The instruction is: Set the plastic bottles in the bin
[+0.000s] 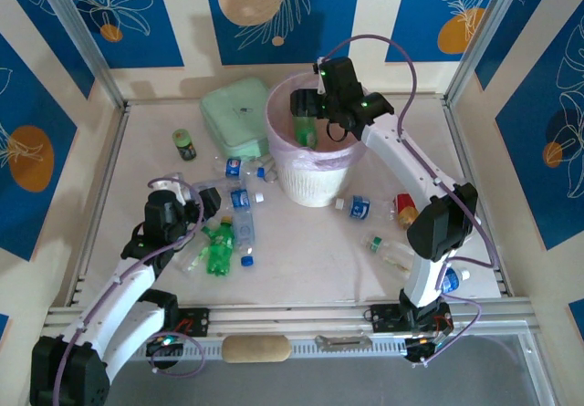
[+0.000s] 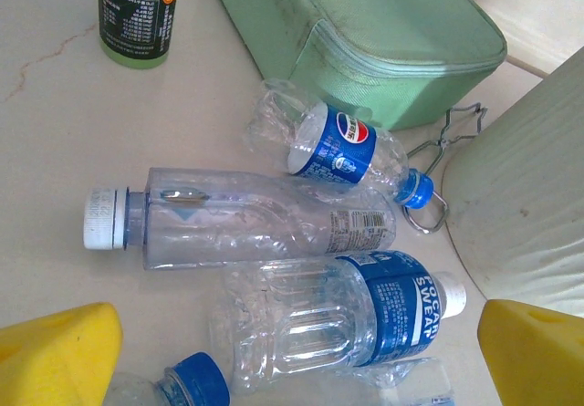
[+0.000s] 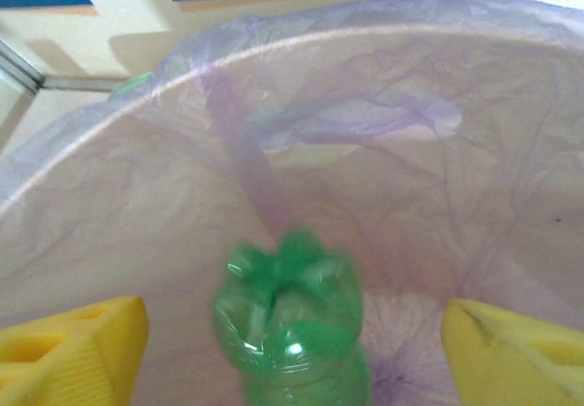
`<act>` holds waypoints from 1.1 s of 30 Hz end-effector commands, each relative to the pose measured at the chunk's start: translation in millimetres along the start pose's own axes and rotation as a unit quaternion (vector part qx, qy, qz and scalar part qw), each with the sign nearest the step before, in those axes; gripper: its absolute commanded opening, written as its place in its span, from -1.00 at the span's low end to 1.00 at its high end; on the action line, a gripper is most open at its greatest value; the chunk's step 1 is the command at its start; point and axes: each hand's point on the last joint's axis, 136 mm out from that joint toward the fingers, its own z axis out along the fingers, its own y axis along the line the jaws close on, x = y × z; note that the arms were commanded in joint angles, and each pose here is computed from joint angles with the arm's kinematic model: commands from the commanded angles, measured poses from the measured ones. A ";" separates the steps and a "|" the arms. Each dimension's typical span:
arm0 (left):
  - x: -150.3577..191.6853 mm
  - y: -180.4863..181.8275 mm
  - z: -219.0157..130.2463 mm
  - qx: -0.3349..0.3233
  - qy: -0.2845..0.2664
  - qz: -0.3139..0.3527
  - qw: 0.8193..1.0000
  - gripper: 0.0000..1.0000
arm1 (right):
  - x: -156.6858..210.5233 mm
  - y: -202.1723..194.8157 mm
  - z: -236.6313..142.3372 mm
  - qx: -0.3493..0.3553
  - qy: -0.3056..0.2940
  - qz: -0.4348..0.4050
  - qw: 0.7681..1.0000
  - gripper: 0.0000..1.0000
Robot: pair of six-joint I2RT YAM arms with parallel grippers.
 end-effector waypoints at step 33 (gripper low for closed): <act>80.8 -66.7 -23.5 -0.008 0.208 0.073 0.975 0.86 | 129.4 -198.5 -158.1 0.077 -0.177 0.336 0.922 0.98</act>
